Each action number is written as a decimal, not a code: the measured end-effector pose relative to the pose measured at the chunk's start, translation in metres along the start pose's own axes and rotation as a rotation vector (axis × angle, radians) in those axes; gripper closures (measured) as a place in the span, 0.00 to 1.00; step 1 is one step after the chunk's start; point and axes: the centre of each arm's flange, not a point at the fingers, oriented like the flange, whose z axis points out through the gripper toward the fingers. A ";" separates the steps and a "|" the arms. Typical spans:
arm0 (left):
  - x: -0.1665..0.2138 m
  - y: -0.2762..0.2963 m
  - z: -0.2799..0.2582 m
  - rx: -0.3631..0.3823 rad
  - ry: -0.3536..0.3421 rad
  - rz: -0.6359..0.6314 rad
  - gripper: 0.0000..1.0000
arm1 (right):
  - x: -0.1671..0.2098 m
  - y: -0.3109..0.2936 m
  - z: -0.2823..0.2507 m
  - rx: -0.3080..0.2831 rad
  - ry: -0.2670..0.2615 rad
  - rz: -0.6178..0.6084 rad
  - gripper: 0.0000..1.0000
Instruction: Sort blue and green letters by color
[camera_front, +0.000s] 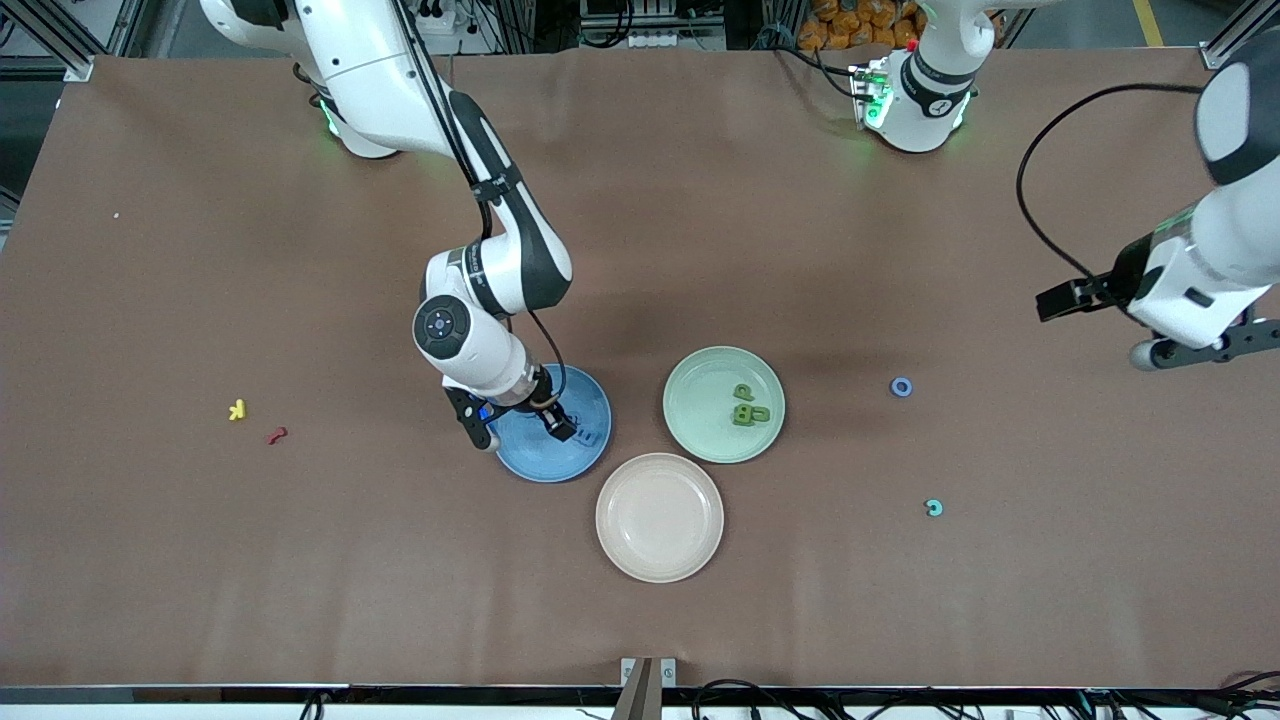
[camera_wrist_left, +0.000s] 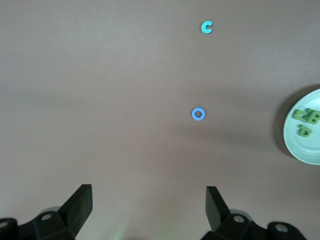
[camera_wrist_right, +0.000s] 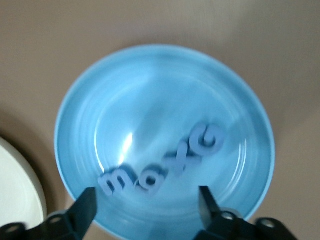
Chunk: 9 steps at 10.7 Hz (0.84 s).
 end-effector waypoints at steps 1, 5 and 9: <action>-0.004 -0.001 -0.019 -0.007 0.003 0.004 0.00 | 0.011 -0.001 -0.005 -0.015 0.058 -0.048 0.01; -0.009 -0.013 -0.063 -0.016 0.047 0.141 0.00 | 0.090 0.013 -0.025 -0.118 0.085 -0.321 0.00; 0.007 -0.013 -0.068 -0.030 0.147 0.175 0.00 | 0.146 0.037 -0.080 -0.182 0.060 -0.530 0.00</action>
